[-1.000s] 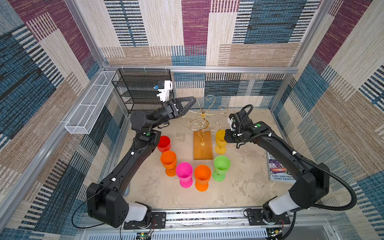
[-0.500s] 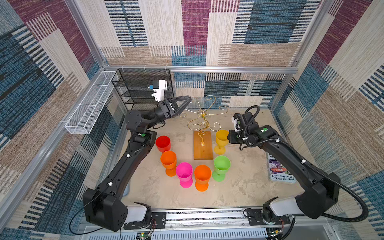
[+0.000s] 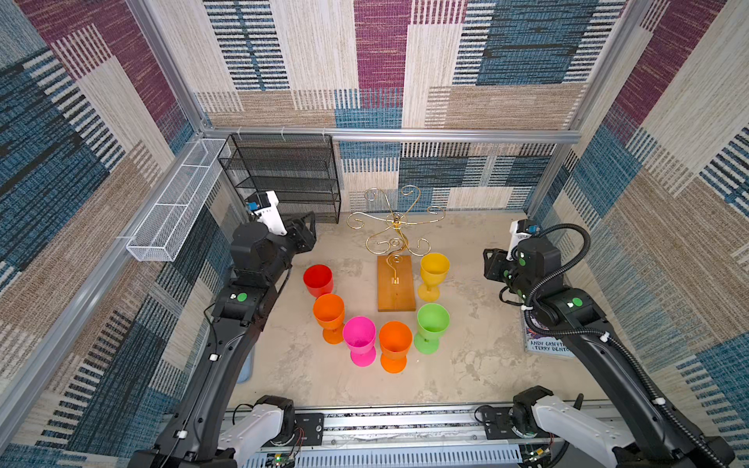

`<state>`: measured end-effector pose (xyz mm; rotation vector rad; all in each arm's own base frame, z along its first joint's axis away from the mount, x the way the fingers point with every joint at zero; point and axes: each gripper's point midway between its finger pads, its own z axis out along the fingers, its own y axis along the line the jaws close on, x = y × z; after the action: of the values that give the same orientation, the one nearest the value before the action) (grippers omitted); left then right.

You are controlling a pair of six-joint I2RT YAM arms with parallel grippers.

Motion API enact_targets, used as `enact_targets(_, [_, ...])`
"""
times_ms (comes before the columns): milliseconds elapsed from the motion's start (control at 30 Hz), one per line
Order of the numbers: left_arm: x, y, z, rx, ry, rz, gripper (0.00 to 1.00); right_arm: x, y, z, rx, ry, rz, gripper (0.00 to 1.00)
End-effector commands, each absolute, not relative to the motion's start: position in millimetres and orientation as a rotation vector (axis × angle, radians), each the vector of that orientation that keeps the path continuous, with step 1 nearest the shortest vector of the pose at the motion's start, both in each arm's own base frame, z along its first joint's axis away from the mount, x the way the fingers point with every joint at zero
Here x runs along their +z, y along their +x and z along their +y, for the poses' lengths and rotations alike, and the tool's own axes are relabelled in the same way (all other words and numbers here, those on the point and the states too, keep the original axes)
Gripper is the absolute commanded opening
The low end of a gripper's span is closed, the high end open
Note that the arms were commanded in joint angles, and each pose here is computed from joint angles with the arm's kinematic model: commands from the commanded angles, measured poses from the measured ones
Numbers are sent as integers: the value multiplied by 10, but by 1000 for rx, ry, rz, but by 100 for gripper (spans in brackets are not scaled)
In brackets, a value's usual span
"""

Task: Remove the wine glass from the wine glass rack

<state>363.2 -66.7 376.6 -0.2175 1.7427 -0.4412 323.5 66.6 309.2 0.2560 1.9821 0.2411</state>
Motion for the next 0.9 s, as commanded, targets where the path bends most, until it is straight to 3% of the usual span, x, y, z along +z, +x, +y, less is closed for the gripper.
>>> enact_targets(0, [3566, 3706, -124, -27, -278, 1660, 52, 3435, 3383, 386, 143, 354, 1747, 45])
enact_targets(100, [3200, 3823, 13, 108, -256, 1684, 60, 3371, 3431, 325, 142, 385, 1674, 54])
enact_targets(167, [2907, 3895, 114, 211, -241, 1737, 72, 3282, 3451, 275, 130, 416, 1654, 60])
enact_targets(333, [2382, 3938, 280, 359, -205, 1776, 87, 3102, 3460, 235, 108, 428, 1646, 64])
enact_targets(567, [1689, 3899, 490, 486, -198, 1902, 88, 3009, 3531, 203, 23, 379, 1658, 65])
enact_targets(867, [1371, 3948, 248, 258, -126, 1956, 89, 2641, 3670, 263, 22, 357, 1736, 66])
